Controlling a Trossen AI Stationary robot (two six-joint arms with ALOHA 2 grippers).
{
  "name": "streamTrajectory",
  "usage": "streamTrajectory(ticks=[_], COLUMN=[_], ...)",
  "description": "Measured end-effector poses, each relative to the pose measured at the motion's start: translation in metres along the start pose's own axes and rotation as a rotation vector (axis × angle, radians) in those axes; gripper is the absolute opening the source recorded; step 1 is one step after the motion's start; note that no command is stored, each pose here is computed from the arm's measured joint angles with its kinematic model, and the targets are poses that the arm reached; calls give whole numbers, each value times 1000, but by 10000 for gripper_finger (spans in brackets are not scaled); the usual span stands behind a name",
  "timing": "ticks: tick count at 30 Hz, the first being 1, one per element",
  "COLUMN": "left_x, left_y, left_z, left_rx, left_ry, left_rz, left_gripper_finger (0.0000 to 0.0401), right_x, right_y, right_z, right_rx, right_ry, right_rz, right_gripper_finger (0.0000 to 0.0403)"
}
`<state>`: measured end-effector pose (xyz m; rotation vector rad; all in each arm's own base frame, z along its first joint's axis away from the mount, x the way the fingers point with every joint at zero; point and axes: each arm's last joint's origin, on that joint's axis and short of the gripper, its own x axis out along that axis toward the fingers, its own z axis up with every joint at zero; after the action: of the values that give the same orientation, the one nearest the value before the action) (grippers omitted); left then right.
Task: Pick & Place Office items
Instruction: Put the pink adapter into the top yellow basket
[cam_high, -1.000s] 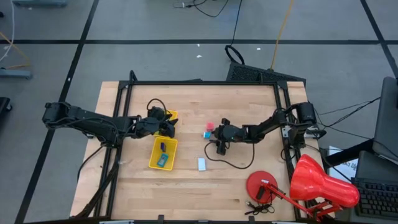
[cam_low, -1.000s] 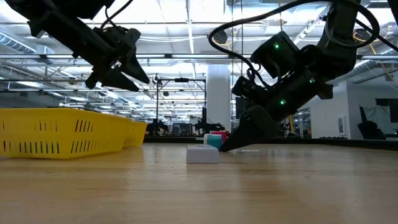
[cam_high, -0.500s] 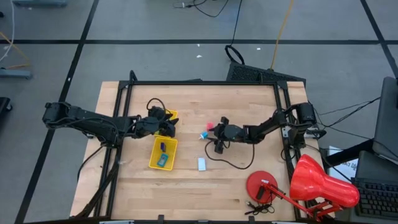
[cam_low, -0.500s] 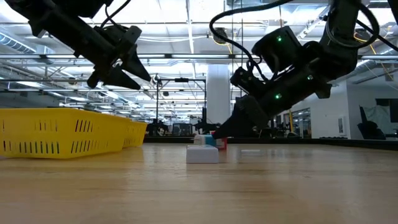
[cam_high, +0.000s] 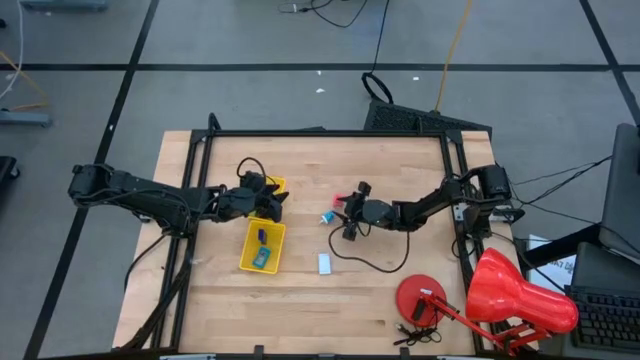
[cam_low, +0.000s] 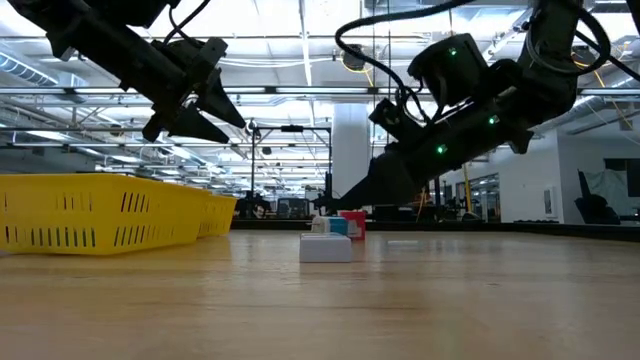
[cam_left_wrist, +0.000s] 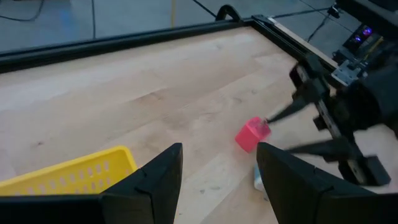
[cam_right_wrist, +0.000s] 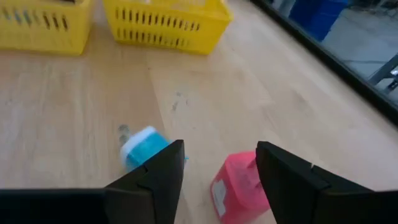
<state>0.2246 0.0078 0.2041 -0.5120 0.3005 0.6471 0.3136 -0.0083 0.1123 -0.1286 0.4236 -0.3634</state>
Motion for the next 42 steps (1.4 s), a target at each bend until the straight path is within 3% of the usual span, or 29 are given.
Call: streamTrajectory(ticks=[11,19,26,34,42], left_x=[0,0,0,0,0], left_y=[0,0,0,0,-1], left_z=[0,0,0,0,1], left_rx=[40,40,39,37,-19], left_ry=[10,3,3,2,-8], left_rz=[-11,-2,-2,-2,-12], left_gripper_finger=[207,207,207,207,207], right_x=[-2,12,24,21,6], right_y=[-21,-37,-32,-32,-25], right_z=[2,-15,-28,-25,1], right_rx=[24,105,91,56,6], right_ry=[84,134,89,93,-7], right_rz=[-49,61,86,90,137], right_gripper_finger=[237,250,225,143,143])
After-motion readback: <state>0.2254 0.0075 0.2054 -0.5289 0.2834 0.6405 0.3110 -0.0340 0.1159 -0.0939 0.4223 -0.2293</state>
